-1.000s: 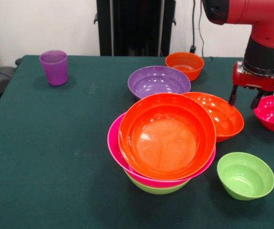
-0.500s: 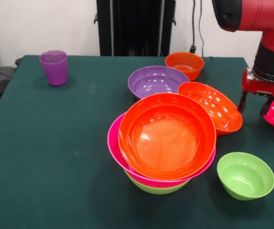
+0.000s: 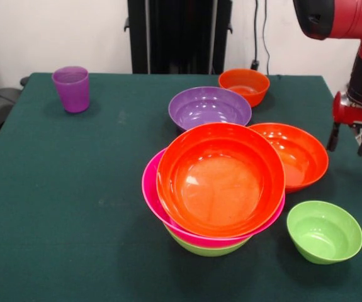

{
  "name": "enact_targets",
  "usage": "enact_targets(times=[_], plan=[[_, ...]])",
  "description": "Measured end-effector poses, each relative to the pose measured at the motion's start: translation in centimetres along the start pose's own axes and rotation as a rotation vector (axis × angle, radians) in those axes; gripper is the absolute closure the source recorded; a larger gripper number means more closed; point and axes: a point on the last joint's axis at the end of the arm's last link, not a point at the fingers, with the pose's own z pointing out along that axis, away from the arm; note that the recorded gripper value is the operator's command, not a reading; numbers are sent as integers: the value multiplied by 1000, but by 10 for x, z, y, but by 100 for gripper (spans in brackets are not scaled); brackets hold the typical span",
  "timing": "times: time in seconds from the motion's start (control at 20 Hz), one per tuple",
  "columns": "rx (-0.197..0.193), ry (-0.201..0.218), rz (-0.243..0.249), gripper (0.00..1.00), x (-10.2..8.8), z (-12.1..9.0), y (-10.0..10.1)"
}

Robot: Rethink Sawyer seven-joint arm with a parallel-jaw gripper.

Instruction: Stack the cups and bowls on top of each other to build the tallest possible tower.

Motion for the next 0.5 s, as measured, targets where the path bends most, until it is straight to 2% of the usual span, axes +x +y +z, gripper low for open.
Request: enact_targets(times=[0.5], plan=[[15, -8, 15, 0, -6, 4, -6]])
